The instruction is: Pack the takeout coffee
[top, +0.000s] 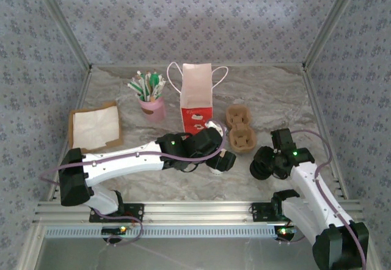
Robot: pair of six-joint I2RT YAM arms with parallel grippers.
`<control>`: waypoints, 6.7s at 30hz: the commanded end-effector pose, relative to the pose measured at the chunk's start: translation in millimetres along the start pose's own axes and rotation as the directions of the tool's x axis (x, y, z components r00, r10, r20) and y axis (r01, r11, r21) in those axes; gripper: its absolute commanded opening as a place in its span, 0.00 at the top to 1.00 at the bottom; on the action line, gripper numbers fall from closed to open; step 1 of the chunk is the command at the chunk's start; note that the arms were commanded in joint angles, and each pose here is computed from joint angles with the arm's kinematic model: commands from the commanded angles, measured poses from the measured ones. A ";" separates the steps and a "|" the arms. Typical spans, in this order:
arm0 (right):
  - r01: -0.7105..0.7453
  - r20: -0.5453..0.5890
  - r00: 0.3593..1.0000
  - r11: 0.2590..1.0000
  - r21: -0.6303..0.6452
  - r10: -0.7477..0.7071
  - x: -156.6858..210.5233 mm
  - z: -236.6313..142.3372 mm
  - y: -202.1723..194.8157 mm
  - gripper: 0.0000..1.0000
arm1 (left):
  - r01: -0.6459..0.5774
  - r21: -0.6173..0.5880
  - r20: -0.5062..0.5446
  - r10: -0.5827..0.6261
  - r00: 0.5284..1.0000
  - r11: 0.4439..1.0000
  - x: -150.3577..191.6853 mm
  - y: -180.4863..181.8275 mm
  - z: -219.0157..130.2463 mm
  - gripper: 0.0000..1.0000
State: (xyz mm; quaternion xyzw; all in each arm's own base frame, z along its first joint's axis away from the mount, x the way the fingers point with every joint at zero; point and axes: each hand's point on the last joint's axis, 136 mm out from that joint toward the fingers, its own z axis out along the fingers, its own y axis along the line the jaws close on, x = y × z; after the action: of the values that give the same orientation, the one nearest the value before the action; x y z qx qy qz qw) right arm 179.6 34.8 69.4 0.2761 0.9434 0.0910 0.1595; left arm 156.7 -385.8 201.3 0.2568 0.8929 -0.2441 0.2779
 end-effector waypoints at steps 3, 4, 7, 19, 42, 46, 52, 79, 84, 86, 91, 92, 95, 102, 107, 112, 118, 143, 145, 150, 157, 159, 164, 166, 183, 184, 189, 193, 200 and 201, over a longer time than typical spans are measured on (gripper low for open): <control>0.004 0.003 1.000 1.000 0.012 -0.004 -1.0 -2.0 -2.4 0.25 | 0.003 0.012 0.016 -0.004 1.000 1.000 -4.9 -1.6 -2.6 0.01; 0.005 0.004 1.000 1.000 0.010 -0.005 -1.2 -2.2 -1.9 0.25 | 0.004 0.012 0.017 -0.004 1.000 1.000 -5.2 -1.3 -2.5 0.00; 0.009 -0.002 1.000 1.000 0.009 -0.009 -0.3 -1.3 -1.5 0.21 | 0.004 0.013 0.018 -0.004 1.000 1.000 -5.1 -1.7 -2.6 0.01; 0.004 0.009 1.000 1.000 0.010 -0.004 -1.1 -5.3 -2.3 0.32 | 0.009 0.013 0.018 -0.009 1.000 1.000 -3.7 -0.4 -2.0 0.01; 0.009 0.044 0.999 1.000 -0.015 -0.008 -6.3 -28.3 5.6 0.31 | 0.017 0.009 0.042 -0.018 0.999 1.000 -6.3 2.6 -6.7 0.01; 0.067 0.073 0.995 0.997 -0.042 -0.064 -11.7 -45.4 19.4 0.31 | 0.030 -0.001 0.085 -0.030 0.996 1.000 -12.1 8.1 -16.2 0.01; 0.190 0.116 0.977 0.976 -0.107 -0.178 -14.5 -72.3 52.7 0.32 | 0.062 -0.028 0.182 -0.056 0.982 0.998 -19.9 24.9 -41.8 0.01; 0.711 0.167 0.703 0.688 -0.144 -0.692 58.8 -87.9 178.2 0.32 | 0.299 -0.097 0.325 -0.254 0.911 0.949 28.6 127.9 -119.0 0.01; 0.722 0.155 0.692 0.675 -0.154 -0.705 65.1 -80.3 181.0 0.32 | 0.294 -0.107 0.310 -0.249 0.918 0.950 28.7 126.9 -112.6 0.01; 0.728 0.146 0.686 0.669 -0.150 -0.713 67.4 -76.9 180.8 0.32 | 0.289 -0.108 0.307 -0.245 0.920 0.951 27.3 125.7 -110.4 0.00; 0.737 0.127 0.676 0.661 -0.142 -0.726 71.1 -69.8 180.5 0.32 | 0.284 -0.112 0.299 -0.240 0.923 0.952 25.2 124.0 -105.6 0.00; 0.739 0.122 0.674 0.660 -0.136 -0.729 71.4 -68.0 179.8 0.32 | 0.283 -0.111 0.298 -0.239 0.924 0.953 24.7 123.3 -104.7 0.00; 0.745 0.106 0.666 0.655 -0.121 -0.738 72.7 -63.8 177.5 0.32 | 0.283 -0.111 0.294 -0.241 0.925 0.953 24.8 122.8 -102.1 0.01; 0.755 0.073 0.655 0.646 -0.111 -0.752 78.0 -57.2 174.2 0.32 | 0.280 -0.110 0.288 -0.239 0.927 0.954 24.3 120.9 -97.3 0.00; 0.761 0.056 0.647 0.638 -0.114 -0.761 82.4 -55.3 172.7 0.32 | 0.279 -0.112 0.282 -0.239 0.929 0.954 24.1 120.6 -94.4 0.01; 0.768 0.045 0.638 0.631 -0.112 -0.769 85.9 -53.9 170.5 0.32 | 0.281 -0.110 0.281 -0.241 0.929 0.953 23.8 120.2 -93.3 0.01; 0.776 0.035 0.627 0.621 -0.111 -0.778 89.4 -52.2 169.6 0.32 | 0.282 -0.108 0.281 -0.243 0.928 0.953 23.8 120.1 -93.2 0.01; 0.797 0.001 0.602 0.600 -0.069 -0.799 93.8 -43.6 165.2 0.31 | 0.285 -0.105 0.284 -0.246 0.927 0.953 24.4 120.4 -93.0 0.01; 0.799 -0.001 0.599 0.597 -0.067 -0.801 94.6 -43.0 165.1 0.31 | 0.285 -0.106 0.283 -0.246 0.927 0.953 25.0 120.7 -92.5 0.01; 0.802 -0.008 0.595 0.594 -0.064 -0.804 96.0 -41.5 164.7 0.32 | 0.285 -0.106 0.282 -0.246 0.927 0.953 25.3 120.8 -92.3 0.01; 0.800 0.007 0.598 0.597 -0.062 -0.801 94.6 -44.0 164.5 0.32 | 0.285 -0.105 0.281 -0.247 0.927 0.953 25.5 120.6 -92.0 0.01; 0.792 0.012 0.608 0.606 -0.070 -0.794 93.9 -47.2 164.0 0.31 | 0.285 -0.105 0.281 -0.246 0.928 0.953 25.3 120.6 -91.9 0.01; 0.794 0.026 0.605 0.602 -0.081 -0.795 93.2 -51.1 166.3 0.31 | 0.286 -0.104 0.283 -0.247 0.927 0.953 24.8 120.5 -92.1 0.01; 0.798 0.032 0.602 0.598 -0.077 -0.798 92.1 -51.3 166.6 0.31 | 0.287 -0.104 0.284 -0.248 0.926 0.952 24.6 120.6 -91.7 0.01; 0.799 0.033 0.599 0.595 -0.093 -0.800 95.7 -49.5 169.1 0.31 | 0.283 -0.104 0.282 -0.244 0.928 0.954 23.8 119.6 -91.1 0.01; 0.800 0.029 0.598 0.593 -0.092 -0.801 96.4 -48.3 168.7 0.31 | 0.281 -0.105 0.280 -0.243 0.929 0.954 24.0 119.6 -90.8 0.01; 0.801 0.017 0.595 0.592 -0.092 -0.803 98.5 -44.7 168.2 0.31 | 0.280 -0.106 0.281 -0.241 0.929 0.954 23.5 119.7 -90.9 0.01; 0.803 0.006 0.593 0.590 -0.083 -0.805 99.1 -42.6 166.7 0.31 | 0.277 -0.108 0.280 -0.239 0.930 0.955 23.7 120.0 -90.2 0.00; 0.826 0.001 0.560 0.559 -0.068 -0.828 98.7 -41.8 165.4 0.31 | 0.277 -0.107 0.275 -0.239 0.931 0.955 23.9 119.4 -88.4 0.01; 0.826 0.005 0.561 0.559 -0.066 -0.828 97.8 -42.7 165.8 0.31 | 0.277 -0.106 0.276 -0.239 0.931 0.955 23.7 119.4 -88.6 0.01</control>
State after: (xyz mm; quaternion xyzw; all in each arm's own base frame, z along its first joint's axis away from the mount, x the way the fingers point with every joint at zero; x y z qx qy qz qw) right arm 172.8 230.4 135.6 -0.1821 0.9617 0.0673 0.1936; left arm 176.3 -234.3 214.2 0.0783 0.8928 -0.2399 0.3731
